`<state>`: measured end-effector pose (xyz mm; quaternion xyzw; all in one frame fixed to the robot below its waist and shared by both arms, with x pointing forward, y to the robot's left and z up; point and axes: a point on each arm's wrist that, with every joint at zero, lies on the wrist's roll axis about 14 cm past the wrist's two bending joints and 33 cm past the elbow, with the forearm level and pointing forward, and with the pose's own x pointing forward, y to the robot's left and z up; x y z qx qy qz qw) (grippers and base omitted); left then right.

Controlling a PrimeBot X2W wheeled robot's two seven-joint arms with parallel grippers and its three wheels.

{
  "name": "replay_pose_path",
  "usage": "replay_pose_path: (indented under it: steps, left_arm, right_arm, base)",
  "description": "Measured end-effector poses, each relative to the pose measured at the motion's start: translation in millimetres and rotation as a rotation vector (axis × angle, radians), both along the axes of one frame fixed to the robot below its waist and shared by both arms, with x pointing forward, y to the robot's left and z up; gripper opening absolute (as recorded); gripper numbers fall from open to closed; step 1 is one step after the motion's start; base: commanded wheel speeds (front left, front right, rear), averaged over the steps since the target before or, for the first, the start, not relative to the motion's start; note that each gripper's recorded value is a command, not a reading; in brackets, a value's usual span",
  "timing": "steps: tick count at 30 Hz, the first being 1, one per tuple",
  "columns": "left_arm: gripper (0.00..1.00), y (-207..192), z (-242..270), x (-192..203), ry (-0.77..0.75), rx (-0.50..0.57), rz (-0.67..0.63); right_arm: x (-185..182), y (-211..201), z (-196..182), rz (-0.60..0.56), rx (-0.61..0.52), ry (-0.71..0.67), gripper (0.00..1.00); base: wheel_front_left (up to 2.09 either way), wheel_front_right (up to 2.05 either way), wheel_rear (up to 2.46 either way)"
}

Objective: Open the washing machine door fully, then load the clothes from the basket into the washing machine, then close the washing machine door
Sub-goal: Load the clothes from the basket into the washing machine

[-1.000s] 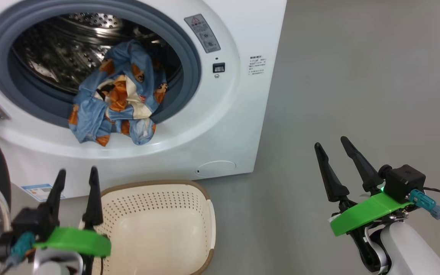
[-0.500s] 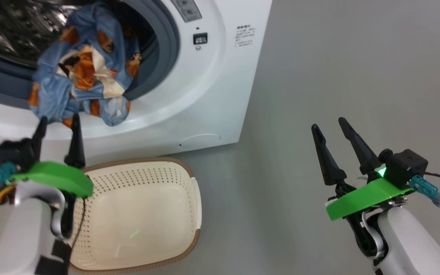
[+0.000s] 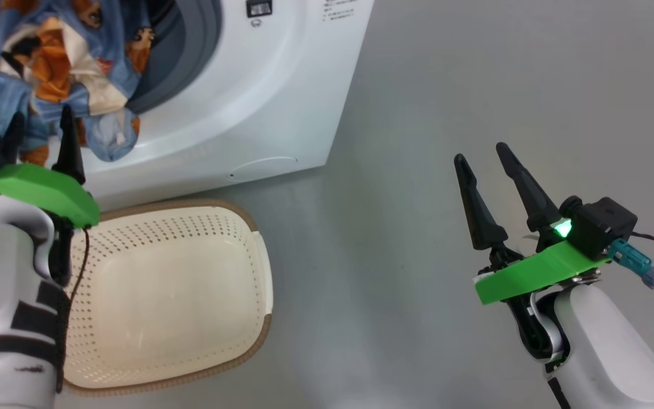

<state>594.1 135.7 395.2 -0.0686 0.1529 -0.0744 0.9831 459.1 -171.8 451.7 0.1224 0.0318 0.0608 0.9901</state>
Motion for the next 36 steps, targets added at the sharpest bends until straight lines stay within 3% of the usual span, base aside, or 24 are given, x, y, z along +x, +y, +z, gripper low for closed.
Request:
replay_pose_path:
  steps: [24,25,26,36]
  left_arm:
    - [1.00,23,-40,37,0.169,0.061,0.109]
    - [0.47,22,-41,37,0.186,0.066,0.104]
    - [0.00,21,-41,38,0.188,0.068,0.102]
    - [0.00,-5,-21,46,0.098,0.044,0.014]
  right_arm:
    - [9,-7,-24,-0.023,-0.011,0.049,1.00]
    - [9,-6,-24,-0.022,-0.011,0.049,1.00]
    - [9,-6,-24,-0.022,-0.011,0.049,1.00]
    - [8,-6,-21,-0.024,-0.010,0.042,1.00]
  base:
    - [0.00,0.00,0.00]
    - [0.00,0.00,0.00]
    - [0.00,0.00,0.00]
    - [0.00,0.00,0.00]
